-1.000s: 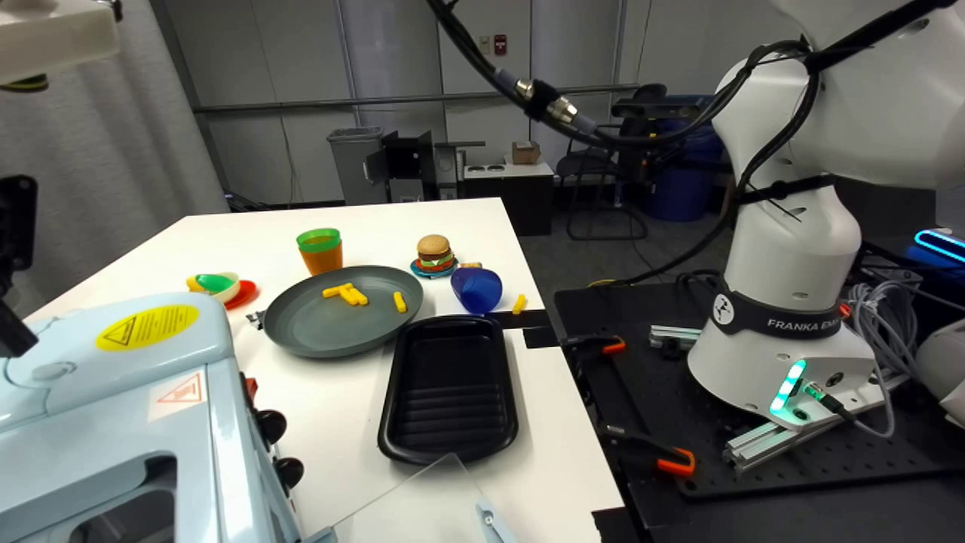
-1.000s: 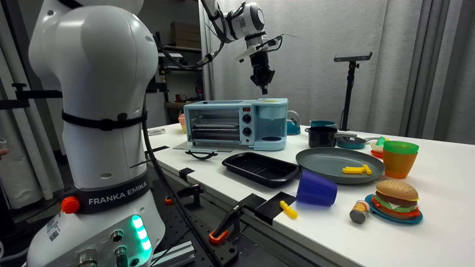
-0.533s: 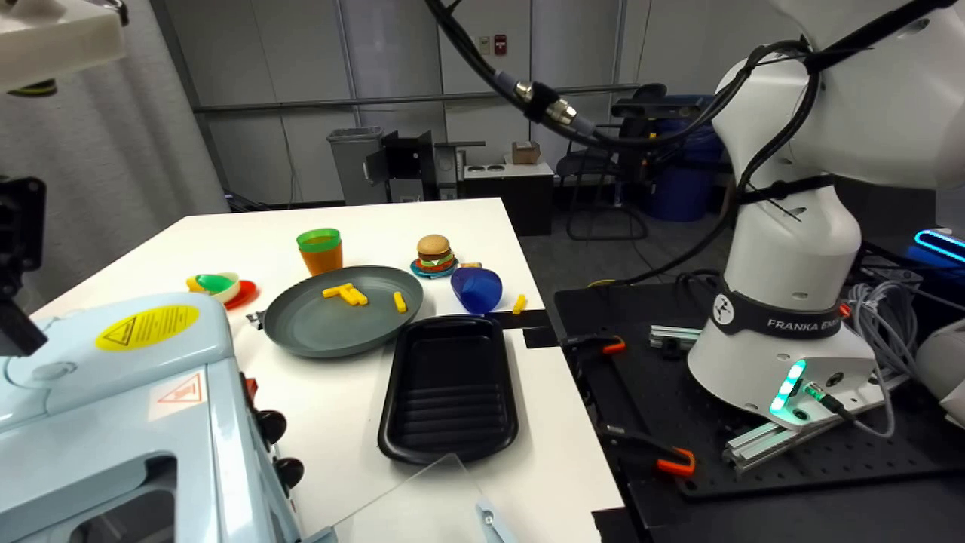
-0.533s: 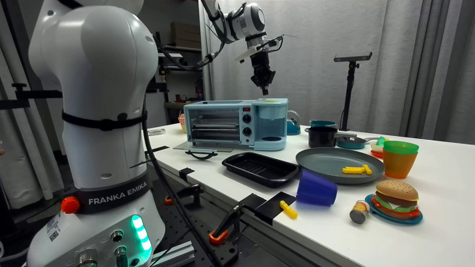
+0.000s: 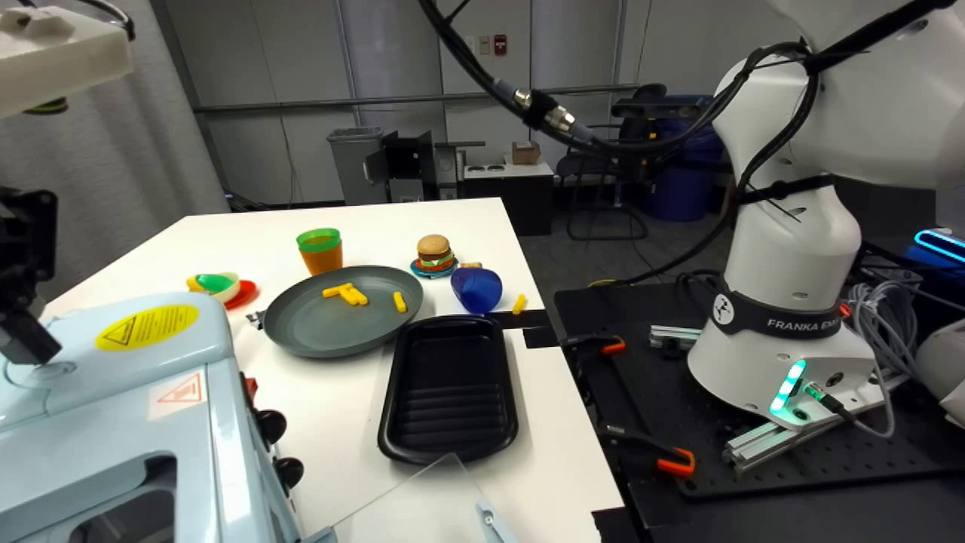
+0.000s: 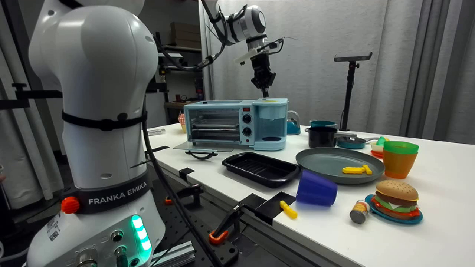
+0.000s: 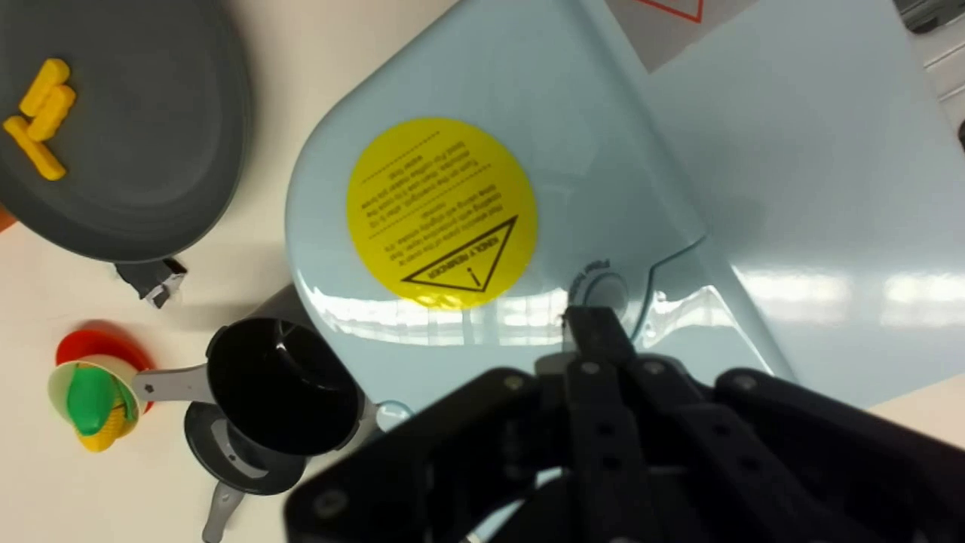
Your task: Push the button on the top of the breakfast maker
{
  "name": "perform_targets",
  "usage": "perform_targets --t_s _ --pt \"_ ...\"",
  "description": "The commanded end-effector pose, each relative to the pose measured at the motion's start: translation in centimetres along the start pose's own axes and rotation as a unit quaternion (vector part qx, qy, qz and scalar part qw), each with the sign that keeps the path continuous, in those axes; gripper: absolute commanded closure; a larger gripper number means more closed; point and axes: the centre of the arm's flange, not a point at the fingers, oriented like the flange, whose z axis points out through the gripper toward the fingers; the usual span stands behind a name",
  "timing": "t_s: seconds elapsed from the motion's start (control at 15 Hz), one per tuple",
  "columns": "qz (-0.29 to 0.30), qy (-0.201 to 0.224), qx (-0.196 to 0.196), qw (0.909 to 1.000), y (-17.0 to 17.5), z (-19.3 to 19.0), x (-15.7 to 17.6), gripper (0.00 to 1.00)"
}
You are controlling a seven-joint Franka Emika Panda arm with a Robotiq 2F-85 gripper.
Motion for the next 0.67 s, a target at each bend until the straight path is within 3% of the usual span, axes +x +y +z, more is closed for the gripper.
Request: perform_targets --t_s 0.0,0.27,0.6 --pt "0.005 -0.006 0.02 0.9998 1.0 3.5 1.7 1.0" --pt "0.029 -0.012 0.035 0.9989 3.2 4.7 3.3 1.0" --pt "0.037 -0.007 0.031 0.9988 2.8 1.0 -0.9 1.0"
